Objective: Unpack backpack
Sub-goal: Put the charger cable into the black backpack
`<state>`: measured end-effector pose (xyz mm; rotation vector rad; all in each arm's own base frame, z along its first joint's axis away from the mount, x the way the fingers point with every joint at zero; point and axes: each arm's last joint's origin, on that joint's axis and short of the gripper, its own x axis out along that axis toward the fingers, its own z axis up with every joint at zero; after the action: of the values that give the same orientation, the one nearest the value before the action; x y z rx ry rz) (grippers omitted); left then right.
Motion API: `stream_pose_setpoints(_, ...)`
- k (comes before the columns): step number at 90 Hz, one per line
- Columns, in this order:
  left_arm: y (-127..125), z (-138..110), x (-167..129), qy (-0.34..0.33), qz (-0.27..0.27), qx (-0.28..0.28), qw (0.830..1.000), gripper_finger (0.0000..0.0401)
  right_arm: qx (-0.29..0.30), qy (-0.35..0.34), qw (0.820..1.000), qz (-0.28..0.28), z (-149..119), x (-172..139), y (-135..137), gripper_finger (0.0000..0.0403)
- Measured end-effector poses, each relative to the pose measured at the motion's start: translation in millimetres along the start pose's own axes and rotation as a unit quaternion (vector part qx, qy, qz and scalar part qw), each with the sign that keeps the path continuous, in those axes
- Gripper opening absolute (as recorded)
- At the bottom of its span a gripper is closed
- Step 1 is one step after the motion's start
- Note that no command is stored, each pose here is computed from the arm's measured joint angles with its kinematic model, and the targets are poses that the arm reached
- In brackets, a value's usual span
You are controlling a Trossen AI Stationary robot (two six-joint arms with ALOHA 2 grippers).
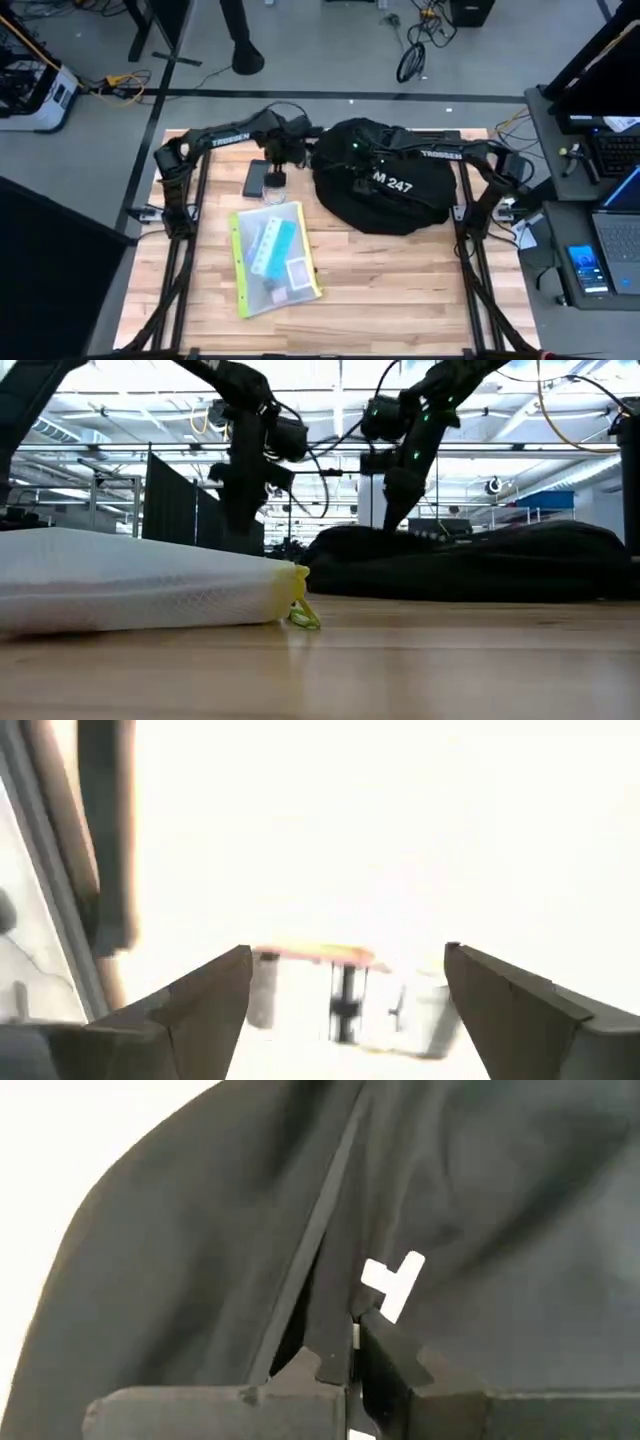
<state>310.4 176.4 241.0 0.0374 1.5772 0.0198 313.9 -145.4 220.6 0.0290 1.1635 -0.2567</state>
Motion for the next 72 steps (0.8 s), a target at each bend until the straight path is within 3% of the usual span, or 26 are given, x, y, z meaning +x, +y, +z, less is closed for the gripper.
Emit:
stream_pose_setpoints(7,-5.0,-13.4,-1.8,0.049,-0.04,-0.014,0.998,0.031,0.001,0.013,1.0,0.003,-3.0,5.8,0.7,0.0)
stream_pose_setpoints(16,1.5,-13.7,-0.5,0.031,-0.041,-0.037,0.998,0.031,0.007,-0.027,1.0,-0.01,1.9,-5.0,-8.8,0.0)
stream_pose_setpoints(27,3.7,-16.5,8.8,0.028,-0.047,-0.053,0.997,0.031,0.016,-0.015,1.0,-0.017,-2.7,-3.9,-15.7,0.0)
stream_pose_setpoints(51,-12.5,-25.4,53.2,0.046,-0.08,-0.027,0.995,0.031,0.02,-0.024,0.999,-0.022,-2.8,-6.0,-21.7,0.0)
stream_pose_setpoints(72,-16.4,-14.5,72.4,-0.007,-0.023,0.013,1.0,0.031,0.013,-0.023,0.999,-0.026,-4.0,-5.9,-25.6,0.0)
